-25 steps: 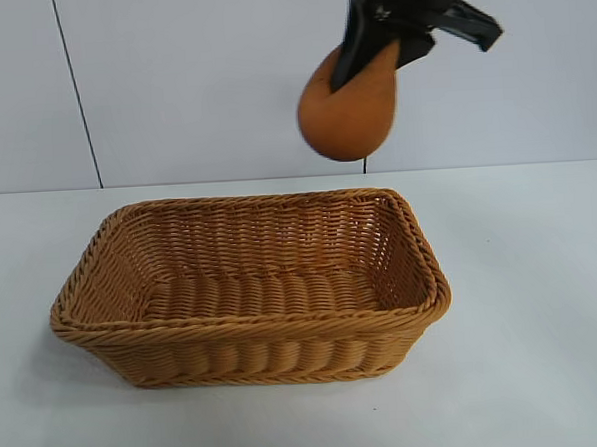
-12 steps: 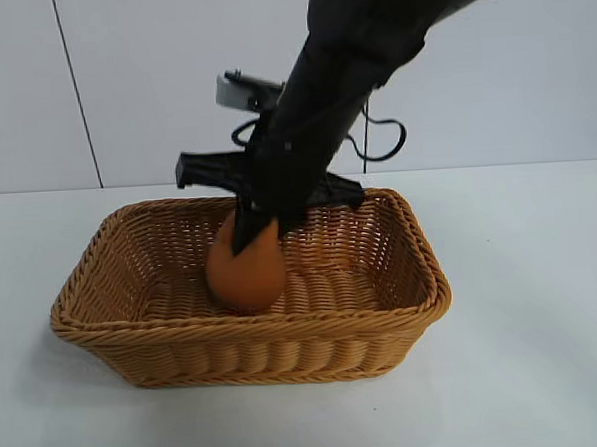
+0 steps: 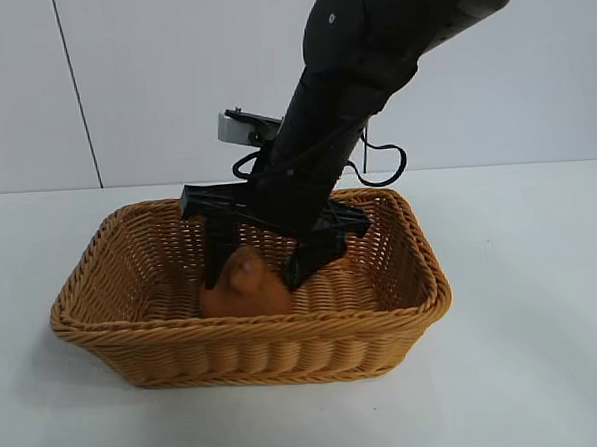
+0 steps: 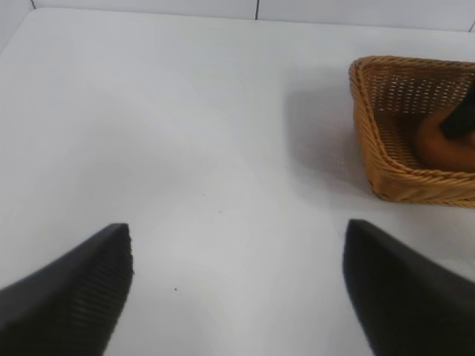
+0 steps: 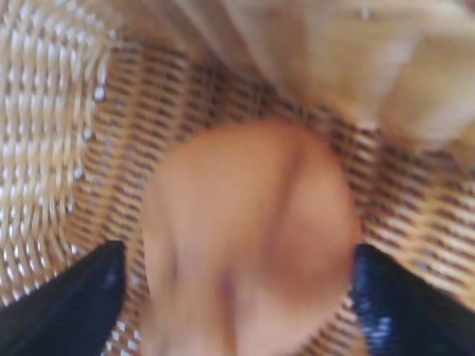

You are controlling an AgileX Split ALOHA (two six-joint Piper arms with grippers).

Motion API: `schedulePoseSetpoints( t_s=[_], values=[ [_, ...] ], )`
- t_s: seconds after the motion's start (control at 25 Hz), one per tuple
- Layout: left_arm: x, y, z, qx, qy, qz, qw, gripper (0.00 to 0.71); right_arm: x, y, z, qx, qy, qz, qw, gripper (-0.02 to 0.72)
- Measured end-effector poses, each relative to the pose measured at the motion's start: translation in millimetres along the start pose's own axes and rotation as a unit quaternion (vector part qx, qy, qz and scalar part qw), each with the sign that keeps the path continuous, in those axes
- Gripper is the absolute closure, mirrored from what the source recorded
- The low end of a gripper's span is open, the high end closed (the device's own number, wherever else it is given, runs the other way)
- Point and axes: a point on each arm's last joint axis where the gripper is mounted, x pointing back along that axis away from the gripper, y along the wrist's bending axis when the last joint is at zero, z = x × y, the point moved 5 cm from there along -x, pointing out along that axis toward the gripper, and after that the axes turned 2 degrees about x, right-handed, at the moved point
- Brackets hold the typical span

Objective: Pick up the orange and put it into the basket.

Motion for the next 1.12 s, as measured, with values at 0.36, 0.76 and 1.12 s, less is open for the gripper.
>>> schedulePoseSetpoints(
  t_s=[0.36, 0.76, 1.12],
  values=[
    [0, 0.0, 0, 0.000, 0.000, 0.000, 1.000, 0.154, 75, 3, -30, 0.045, 0.007, 0.072, 0.996, 0.072],
    [0, 0.0, 0, 0.000, 0.000, 0.000, 1.000, 0.154, 133, -5, -58, 0.049, -0.018, 0.108, 0.993, 0.072],
    [0, 0.0, 0, 0.000, 0.000, 0.000, 1.000, 0.154, 152, -78, -65, -0.018, -0.026, 0.138, 0.990, 0.072]
  ],
)
